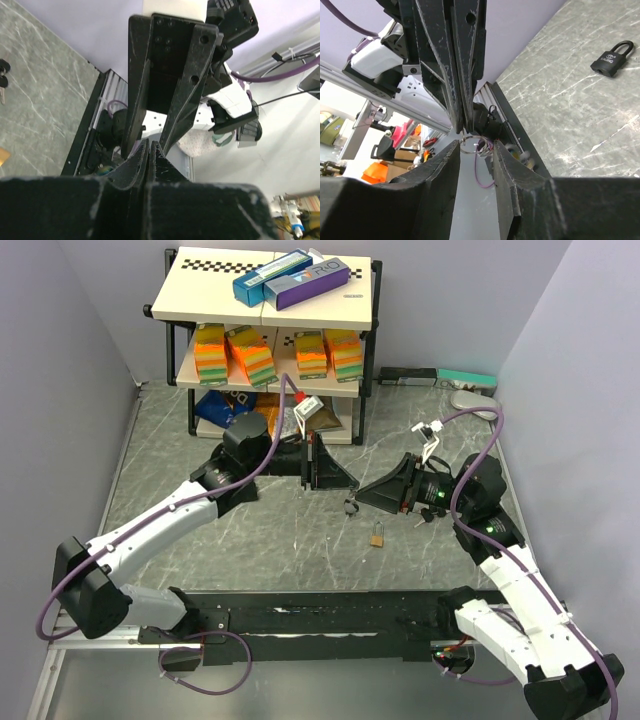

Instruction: Unlock with the key

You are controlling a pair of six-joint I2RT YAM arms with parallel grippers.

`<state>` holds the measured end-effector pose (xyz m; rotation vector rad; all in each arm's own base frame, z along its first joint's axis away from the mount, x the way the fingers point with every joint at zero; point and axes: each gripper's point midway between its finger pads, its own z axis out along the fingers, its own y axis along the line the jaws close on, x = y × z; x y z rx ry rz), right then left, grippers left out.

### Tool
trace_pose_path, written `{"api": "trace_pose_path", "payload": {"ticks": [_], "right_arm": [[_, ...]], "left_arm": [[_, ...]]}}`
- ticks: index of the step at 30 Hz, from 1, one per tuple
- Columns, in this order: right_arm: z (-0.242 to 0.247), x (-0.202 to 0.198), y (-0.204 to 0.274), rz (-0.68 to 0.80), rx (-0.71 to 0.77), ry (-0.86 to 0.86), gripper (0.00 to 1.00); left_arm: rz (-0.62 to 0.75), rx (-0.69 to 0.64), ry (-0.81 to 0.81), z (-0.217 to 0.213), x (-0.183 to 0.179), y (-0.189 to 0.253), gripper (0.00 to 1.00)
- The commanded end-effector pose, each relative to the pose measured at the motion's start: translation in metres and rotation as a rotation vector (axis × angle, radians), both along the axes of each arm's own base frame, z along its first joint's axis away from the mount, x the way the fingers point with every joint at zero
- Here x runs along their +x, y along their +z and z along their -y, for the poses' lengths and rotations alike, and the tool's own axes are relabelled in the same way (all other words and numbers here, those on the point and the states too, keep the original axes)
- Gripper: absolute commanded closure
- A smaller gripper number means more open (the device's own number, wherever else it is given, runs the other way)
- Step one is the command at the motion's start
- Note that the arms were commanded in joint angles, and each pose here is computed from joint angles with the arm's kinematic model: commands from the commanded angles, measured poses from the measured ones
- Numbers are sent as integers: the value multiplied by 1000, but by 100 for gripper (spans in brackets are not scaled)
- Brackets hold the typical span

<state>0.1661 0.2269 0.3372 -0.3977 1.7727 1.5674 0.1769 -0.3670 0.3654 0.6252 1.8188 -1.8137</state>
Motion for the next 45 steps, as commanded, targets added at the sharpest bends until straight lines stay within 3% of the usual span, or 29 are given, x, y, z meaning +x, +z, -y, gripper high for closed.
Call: {"api": "trace_pose_path", "payload": {"ticks": [1,17,35,45], "right_arm": [[1,-6,23,83,30,18,60],[-1,-10,27,95,50,46,75],[-3,-9,19,72,41,74,77],[-4,-7,16,64,36,72,91]], "left_arm": [[69,-24,-52,-2,-8,18,99],[58,-33,-60,0,-7,16,99],[52,-38,-68,5,-3,16,99],[52,-46,-79,7,-3,16,99]]}}
